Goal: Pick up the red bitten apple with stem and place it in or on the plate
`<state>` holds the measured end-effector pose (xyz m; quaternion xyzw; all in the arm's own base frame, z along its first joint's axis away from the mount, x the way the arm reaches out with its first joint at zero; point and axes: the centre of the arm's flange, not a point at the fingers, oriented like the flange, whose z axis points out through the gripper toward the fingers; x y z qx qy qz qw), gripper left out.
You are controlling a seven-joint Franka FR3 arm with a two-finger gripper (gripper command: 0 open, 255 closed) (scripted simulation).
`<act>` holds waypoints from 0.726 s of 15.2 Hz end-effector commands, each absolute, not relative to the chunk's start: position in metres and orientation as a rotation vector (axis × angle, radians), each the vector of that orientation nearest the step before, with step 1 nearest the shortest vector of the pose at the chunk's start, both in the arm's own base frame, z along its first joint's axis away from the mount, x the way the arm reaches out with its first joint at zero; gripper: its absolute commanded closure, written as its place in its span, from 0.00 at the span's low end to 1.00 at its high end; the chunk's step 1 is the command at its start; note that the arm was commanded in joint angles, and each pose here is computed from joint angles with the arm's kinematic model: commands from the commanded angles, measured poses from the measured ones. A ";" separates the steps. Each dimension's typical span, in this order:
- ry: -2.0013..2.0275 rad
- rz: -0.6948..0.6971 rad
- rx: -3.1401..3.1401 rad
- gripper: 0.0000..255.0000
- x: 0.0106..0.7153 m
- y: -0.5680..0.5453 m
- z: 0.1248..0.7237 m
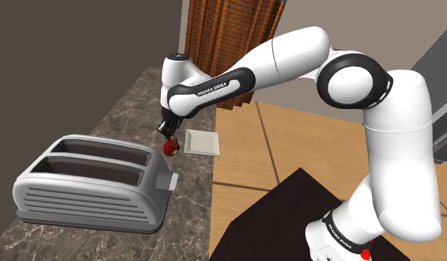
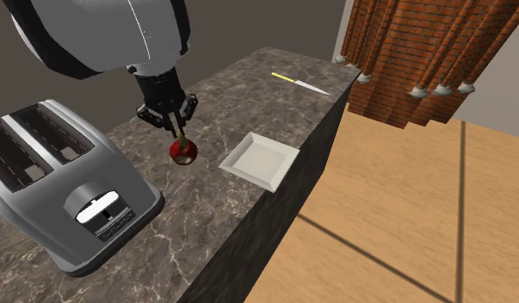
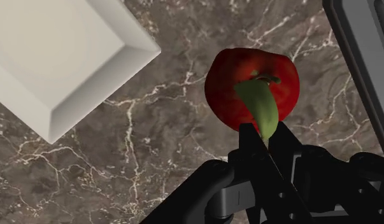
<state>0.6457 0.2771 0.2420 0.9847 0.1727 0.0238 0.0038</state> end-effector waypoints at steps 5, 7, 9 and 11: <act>0.541 0.074 3.086 1.00 0.645 0.278 0.271; 0.541 0.074 3.086 1.00 0.649 0.253 0.277; 0.541 0.074 3.086 1.00 0.652 0.227 0.282; 0.541 0.074 3.086 1.00 0.656 0.202 0.288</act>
